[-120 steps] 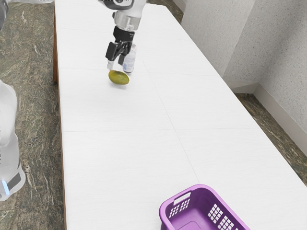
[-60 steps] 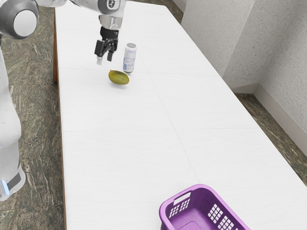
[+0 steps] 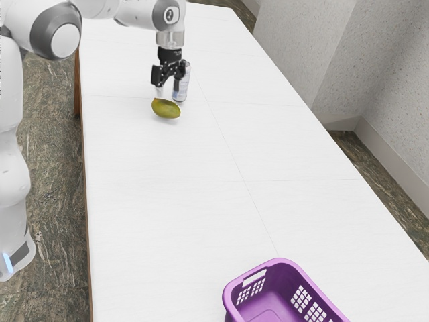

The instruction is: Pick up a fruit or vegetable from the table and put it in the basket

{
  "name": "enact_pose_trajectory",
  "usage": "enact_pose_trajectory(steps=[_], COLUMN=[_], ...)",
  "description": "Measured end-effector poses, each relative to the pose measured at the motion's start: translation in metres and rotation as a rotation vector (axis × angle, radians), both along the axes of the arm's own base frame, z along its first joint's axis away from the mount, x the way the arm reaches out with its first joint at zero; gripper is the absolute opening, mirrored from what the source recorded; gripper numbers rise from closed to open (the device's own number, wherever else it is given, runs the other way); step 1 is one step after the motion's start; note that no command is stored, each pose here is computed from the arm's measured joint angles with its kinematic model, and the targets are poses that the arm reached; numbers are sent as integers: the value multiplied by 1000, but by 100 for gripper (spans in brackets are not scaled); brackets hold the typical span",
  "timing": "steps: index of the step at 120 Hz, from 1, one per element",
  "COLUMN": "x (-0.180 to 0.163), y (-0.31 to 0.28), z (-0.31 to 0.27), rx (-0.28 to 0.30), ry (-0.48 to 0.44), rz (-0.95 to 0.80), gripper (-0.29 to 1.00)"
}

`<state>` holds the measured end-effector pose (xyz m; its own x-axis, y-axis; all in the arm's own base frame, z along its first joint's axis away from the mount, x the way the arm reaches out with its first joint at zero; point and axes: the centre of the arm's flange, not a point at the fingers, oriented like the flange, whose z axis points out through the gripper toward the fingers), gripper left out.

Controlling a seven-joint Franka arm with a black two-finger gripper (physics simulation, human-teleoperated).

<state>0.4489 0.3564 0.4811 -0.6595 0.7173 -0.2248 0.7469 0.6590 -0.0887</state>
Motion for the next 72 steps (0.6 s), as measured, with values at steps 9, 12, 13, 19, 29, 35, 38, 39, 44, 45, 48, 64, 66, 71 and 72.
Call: enact_pose_trajectory(steps=[9, 12, 13, 19, 29, 35, 38, 39, 44, 45, 48, 64, 66, 71, 72], x=[-2, -3, -3, -5, -6, -3, 0, 1, 5, 5, 5, -6, -7, -9, -10], y=[3, 4, 4, 7, 8, 3, 0, -1, -6, -7, -10, -11, -10, -8, -7], z=[-4, -5, -5, -7, -9, -10, -12, -13, -18, -20, -24, -35, -35, -37, -37], rx=[-20, -23, -24, -28, -32, -35, -36, -36, -41, -42, -45, -52, -52, -50, -50], ry=[-10, -12, -12, -13, -15, -15, -15, -14, -10, -9, -6, -10, -11, -12, -12], rz=[27, 33, 36, 48, 60, 57, 53, 51, 46, 45, 45, 70, 74, 83, 85], gripper=[70, 70, 70, 70, 70, 70, 70, 70, 70, 70, 70, 70, 70, 70, 70])
